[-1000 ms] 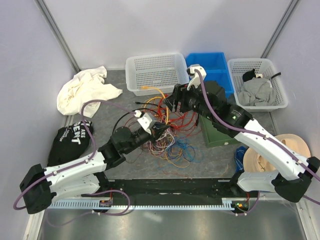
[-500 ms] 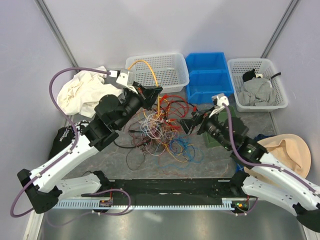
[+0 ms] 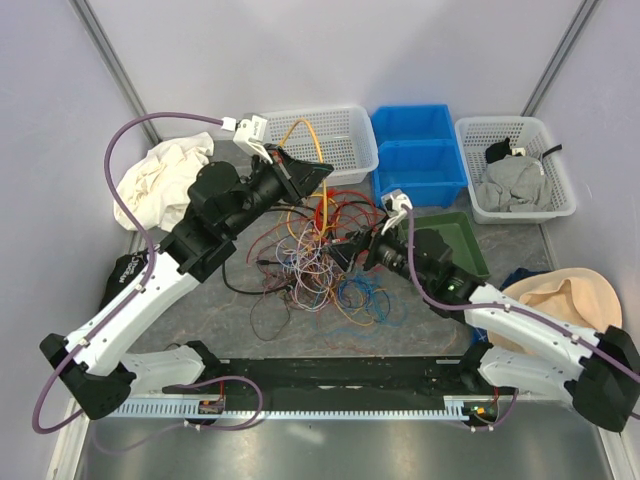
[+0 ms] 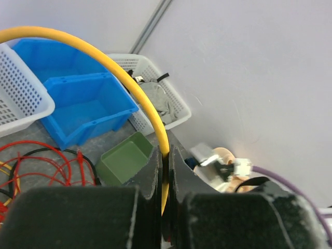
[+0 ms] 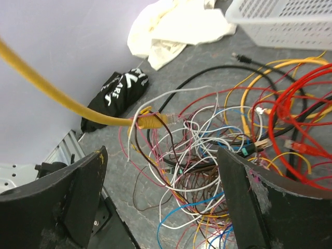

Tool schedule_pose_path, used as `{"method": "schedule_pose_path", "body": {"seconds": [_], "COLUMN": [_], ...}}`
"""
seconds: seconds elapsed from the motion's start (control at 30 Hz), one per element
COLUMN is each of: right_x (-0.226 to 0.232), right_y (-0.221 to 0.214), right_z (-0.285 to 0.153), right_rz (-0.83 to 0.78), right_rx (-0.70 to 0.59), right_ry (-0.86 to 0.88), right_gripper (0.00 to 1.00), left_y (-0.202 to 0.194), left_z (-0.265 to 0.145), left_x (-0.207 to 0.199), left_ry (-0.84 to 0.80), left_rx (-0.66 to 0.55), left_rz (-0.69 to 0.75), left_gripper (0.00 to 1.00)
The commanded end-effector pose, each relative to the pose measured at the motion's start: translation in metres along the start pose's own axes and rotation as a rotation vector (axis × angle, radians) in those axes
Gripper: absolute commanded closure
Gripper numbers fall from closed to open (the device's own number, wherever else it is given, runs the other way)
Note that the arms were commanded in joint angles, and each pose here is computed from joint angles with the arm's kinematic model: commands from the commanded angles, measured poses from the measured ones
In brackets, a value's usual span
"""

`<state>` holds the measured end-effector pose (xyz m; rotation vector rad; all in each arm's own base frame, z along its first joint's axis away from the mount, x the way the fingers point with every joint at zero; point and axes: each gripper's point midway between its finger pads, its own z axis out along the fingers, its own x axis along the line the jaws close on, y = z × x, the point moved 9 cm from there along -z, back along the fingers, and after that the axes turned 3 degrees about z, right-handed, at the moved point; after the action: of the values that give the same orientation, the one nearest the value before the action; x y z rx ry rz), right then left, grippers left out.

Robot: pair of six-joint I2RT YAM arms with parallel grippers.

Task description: Untangle the cables

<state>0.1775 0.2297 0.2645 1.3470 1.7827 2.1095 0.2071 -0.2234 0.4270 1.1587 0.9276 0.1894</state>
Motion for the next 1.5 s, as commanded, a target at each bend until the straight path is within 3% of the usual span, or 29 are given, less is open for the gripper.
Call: {"method": "schedule_pose_path", "body": {"seconds": [0.0, 0.07, 0.17, 0.2, 0.27, 0.3, 0.37, 0.4, 0.43, 0.83, 0.87, 0.9, 0.93, 0.97, 1.07, 1.23, 1.43, 1.47], "right_x": [0.008, 0.006, 0.006, 0.005, 0.001, -0.001, -0.007, -0.008, -0.011, -0.060, -0.062, -0.063, -0.063, -0.058, -0.042, -0.022, -0.011, -0.008], "right_y": [-0.004, -0.013, -0.021, -0.024, -0.031, -0.034, -0.043, -0.046, -0.050, -0.106, -0.109, -0.108, -0.108, -0.099, -0.072, -0.029, -0.003, 0.001], "right_z": [0.016, 0.025, 0.036, 0.039, 0.046, 0.047, 0.045, 0.044, 0.043, 0.022, 0.023, 0.022, 0.021, 0.017, 0.005, -0.021, -0.057, -0.063], "right_rz": [0.032, 0.043, 0.048, 0.047, 0.055, 0.058, 0.064, 0.072, 0.078, 0.102, 0.103, 0.096, 0.091, 0.091, 0.033, -0.047, -0.050, -0.045], "right_rx": [-0.006, 0.009, 0.009, 0.012, 0.024, 0.030, 0.039, 0.045, 0.053, 0.189, 0.204, 0.205, 0.208, 0.174, 0.094, 0.043, -0.038, -0.059], "right_ry": [0.108, 0.117, 0.127, 0.128, 0.106, 0.101, 0.084, 0.078, 0.069, -0.181, -0.202, -0.218, -0.225, -0.217, -0.262, -0.370, -0.351, -0.335], "right_gripper": [0.07, 0.09, 0.25, 0.41, 0.56, 0.69, 0.83, 0.96, 1.00, 1.00, 0.92, 0.78, 0.60, 0.34, 0.02, 0.02, 0.02, 0.02], "left_y": [0.018, 0.018, 0.020, 0.021, 0.026, 0.029, 0.040, 0.044, 0.047, 0.102, 0.104, 0.103, 0.103, 0.100, 0.092, 0.067, 0.047, 0.058], "left_z": [-0.006, -0.005, -0.002, -0.002, -0.001, -0.002, -0.003, -0.002, -0.003, -0.006, -0.003, -0.001, 0.002, 0.009, 0.024, 0.060, 0.120, 0.127], "left_x": [-0.018, -0.020, -0.022, -0.023, -0.025, -0.027, -0.032, -0.033, -0.034, -0.062, -0.062, -0.060, -0.057, -0.050, -0.023, 0.033, 0.101, 0.103], "left_ry": [-0.080, -0.094, -0.103, -0.108, -0.113, -0.116, -0.115, -0.113, -0.099, -0.145, -0.142, -0.132, -0.109, -0.079, 0.016, 0.181, 0.345, 0.348], "left_rx": [-0.032, -0.026, -0.022, -0.022, -0.032, -0.039, -0.057, -0.061, -0.065, -0.186, -0.191, -0.185, -0.186, -0.177, -0.139, -0.067, -0.003, -0.027], "left_rz": [-0.056, -0.060, -0.067, -0.066, -0.056, -0.048, -0.019, -0.006, 0.004, 0.085, 0.094, 0.102, 0.109, 0.123, 0.111, 0.100, 0.135, 0.150], "left_gripper": [0.98, 0.98, 0.98, 0.98, 0.98, 0.98, 0.98, 0.98, 0.98, 0.98, 0.98, 0.98, 0.98, 0.98, 0.98, 0.98, 0.98, 0.98]}}
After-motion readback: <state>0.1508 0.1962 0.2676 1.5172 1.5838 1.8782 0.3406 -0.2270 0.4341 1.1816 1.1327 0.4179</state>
